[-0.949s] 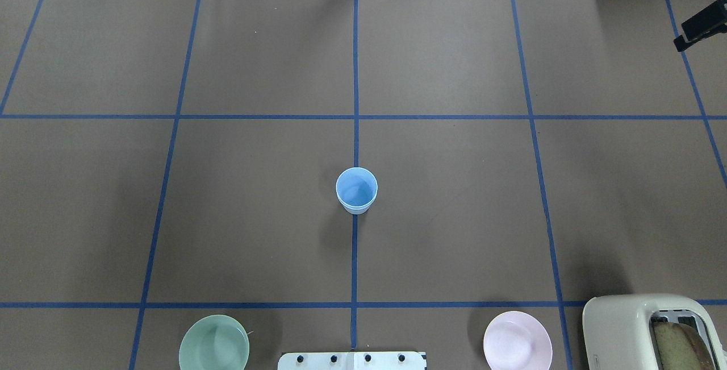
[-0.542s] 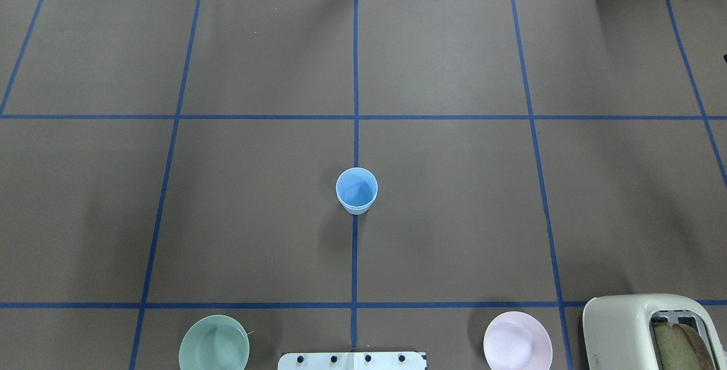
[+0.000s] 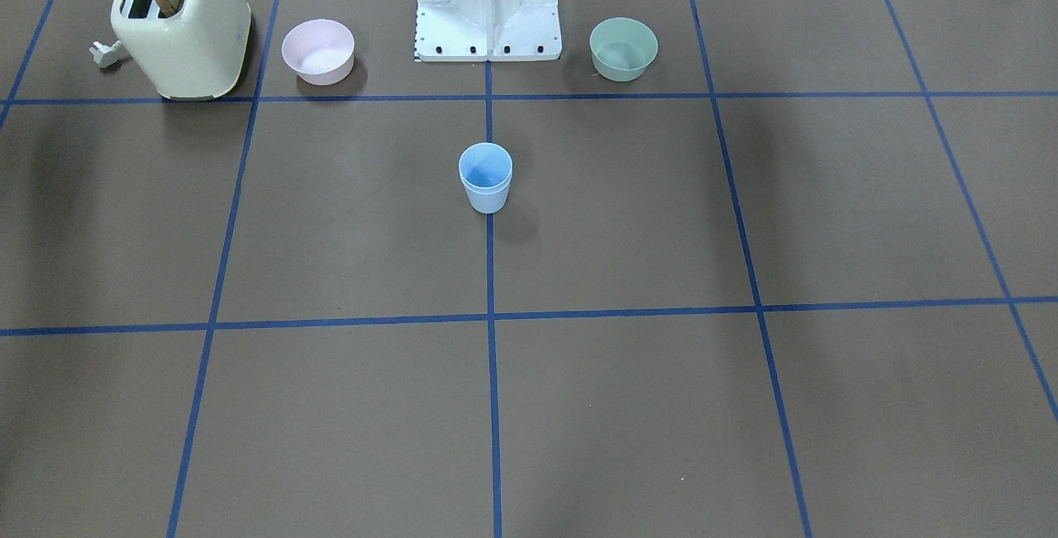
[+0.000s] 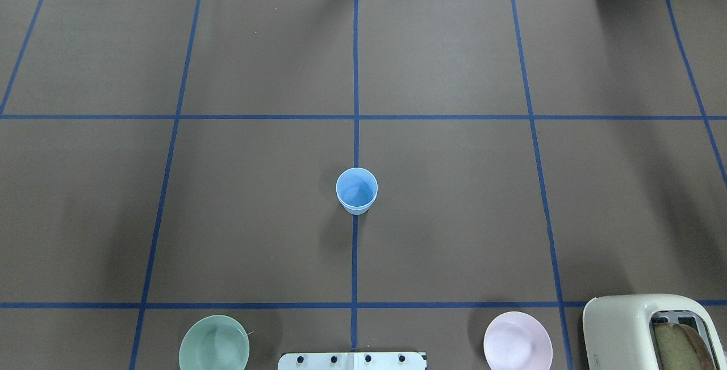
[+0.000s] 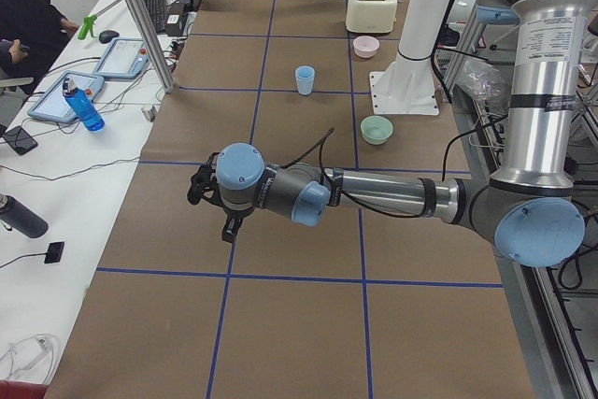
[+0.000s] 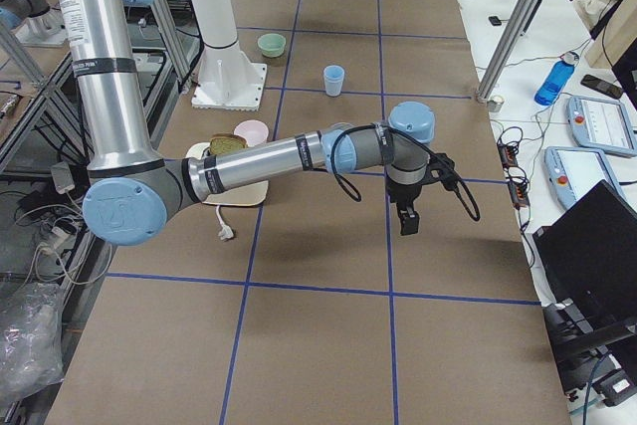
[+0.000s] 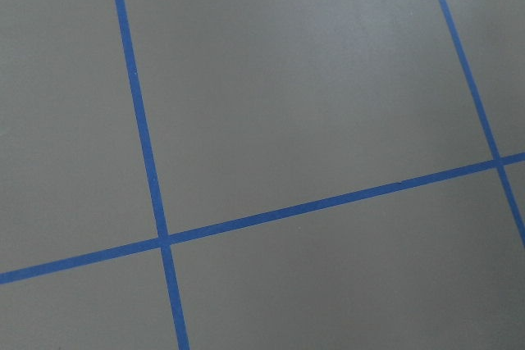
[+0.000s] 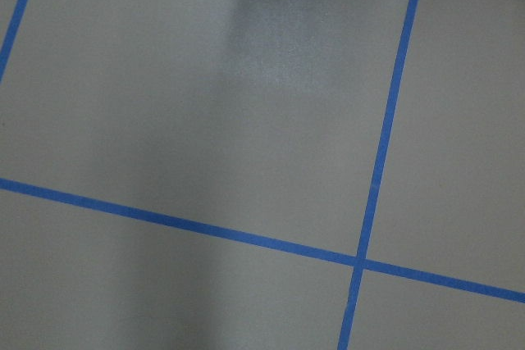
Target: Stack blue cups with both arms
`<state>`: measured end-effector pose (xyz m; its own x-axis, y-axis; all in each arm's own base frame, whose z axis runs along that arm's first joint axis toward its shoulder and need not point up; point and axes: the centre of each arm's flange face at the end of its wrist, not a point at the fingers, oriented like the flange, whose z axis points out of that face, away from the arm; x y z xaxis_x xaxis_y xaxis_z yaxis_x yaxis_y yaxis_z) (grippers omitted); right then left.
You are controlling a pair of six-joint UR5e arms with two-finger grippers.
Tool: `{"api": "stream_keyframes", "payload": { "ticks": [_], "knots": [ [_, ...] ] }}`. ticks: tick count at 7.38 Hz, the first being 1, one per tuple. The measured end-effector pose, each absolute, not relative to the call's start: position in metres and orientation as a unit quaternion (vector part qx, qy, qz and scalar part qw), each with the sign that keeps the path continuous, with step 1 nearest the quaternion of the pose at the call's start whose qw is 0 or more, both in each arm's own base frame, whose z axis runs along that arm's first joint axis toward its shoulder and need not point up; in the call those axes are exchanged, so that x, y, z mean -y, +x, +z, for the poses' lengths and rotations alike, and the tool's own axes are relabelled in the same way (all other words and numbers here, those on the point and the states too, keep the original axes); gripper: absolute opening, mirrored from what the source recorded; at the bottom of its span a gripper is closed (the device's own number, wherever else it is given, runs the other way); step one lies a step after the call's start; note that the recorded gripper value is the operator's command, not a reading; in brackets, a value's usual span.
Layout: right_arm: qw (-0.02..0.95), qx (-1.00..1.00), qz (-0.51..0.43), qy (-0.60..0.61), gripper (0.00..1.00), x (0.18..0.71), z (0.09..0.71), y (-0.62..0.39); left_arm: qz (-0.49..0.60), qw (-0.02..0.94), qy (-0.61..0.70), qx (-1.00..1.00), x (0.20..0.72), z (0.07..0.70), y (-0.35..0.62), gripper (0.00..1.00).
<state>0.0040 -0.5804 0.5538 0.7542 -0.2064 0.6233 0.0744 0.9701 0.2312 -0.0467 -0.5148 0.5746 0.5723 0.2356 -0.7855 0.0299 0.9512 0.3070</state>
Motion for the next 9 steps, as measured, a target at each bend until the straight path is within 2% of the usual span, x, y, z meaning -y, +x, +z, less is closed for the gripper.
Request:
{"api": "stream_keyframes", "payload": {
  "ticks": [4,9],
  "knots": [
    [0.933,0.342,-0.062,0.093,1.00,0.602,0.572,0.002,0.056,0.876,0.141,-0.458,0.512,0.580,-0.047,0.98],
    [0.933,0.339,-0.064,0.099,1.00,0.608,0.606,0.001,0.046,0.878,0.138,-0.457,0.494,0.618,-0.059,0.98]
  ]
}}
